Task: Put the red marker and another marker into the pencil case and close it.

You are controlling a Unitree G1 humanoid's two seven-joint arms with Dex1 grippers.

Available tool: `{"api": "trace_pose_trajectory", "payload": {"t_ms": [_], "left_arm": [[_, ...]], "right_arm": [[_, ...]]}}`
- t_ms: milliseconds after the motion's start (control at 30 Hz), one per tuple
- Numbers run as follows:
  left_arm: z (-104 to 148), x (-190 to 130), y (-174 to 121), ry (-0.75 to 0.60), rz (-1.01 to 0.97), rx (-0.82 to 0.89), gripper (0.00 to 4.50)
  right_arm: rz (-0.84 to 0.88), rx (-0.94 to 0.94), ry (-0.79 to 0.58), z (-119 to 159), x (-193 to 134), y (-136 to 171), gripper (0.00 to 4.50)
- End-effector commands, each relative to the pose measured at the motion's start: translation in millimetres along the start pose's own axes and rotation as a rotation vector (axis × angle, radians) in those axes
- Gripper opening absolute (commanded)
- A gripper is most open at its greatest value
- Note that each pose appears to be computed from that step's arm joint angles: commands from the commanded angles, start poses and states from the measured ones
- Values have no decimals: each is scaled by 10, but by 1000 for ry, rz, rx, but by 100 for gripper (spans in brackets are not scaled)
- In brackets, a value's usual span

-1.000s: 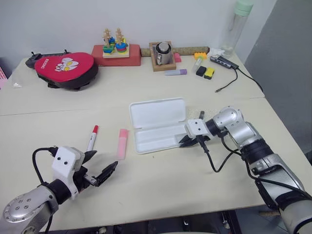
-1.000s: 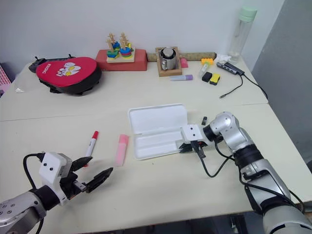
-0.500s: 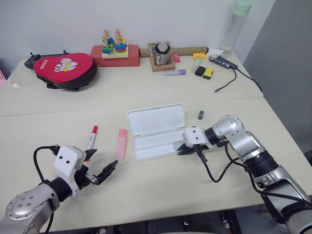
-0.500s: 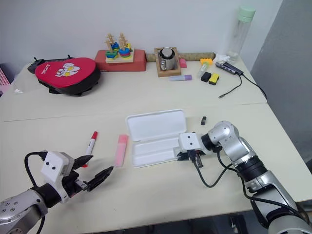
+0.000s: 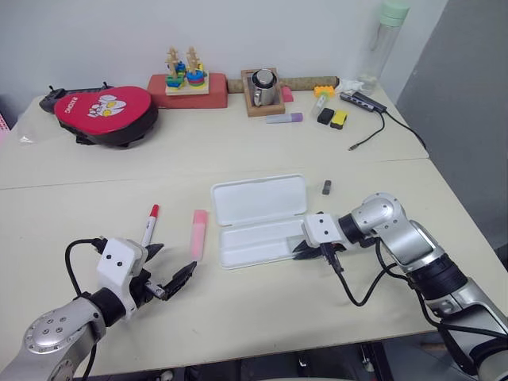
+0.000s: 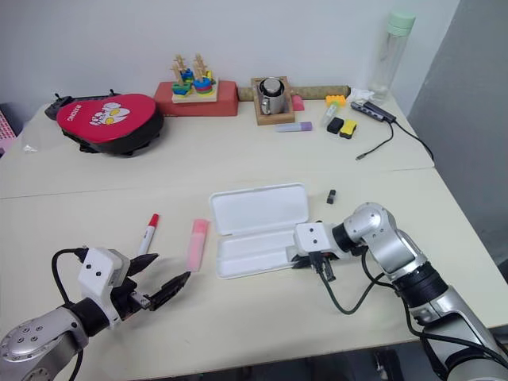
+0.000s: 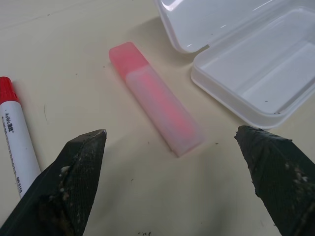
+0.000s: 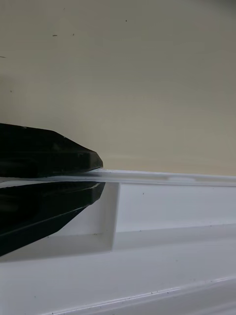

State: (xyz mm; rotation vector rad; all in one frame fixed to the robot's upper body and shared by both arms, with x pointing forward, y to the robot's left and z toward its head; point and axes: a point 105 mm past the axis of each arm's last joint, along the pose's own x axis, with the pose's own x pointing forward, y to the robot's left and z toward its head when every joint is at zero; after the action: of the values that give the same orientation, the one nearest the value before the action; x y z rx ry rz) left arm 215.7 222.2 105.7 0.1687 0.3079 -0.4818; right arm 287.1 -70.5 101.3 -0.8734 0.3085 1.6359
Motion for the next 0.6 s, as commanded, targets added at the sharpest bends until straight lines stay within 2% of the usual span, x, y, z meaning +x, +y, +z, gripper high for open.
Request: {"api": "trace_pose_trajectory", "payload": {"t_ms": [33,67,100,367,600], "left_arm": [[38,1,-2,-16,-6,19,450],[39,1,0,-15,-7,20,450],[39,1,0,-15,-7,20,450],[39,-17,23,-12,-1,24,450],[34,-25,34,-10,-1,25,450]], "right_arm": [[-14,-26,-30,103,29,5,5],[-20,-26,-29,103,41,-3,5],[-24,-26,-27,101,45,-8,45],[-33,-20,-45,175,-25,-45,221],[-22,-29,-48,236,-176,-14,221]]}}
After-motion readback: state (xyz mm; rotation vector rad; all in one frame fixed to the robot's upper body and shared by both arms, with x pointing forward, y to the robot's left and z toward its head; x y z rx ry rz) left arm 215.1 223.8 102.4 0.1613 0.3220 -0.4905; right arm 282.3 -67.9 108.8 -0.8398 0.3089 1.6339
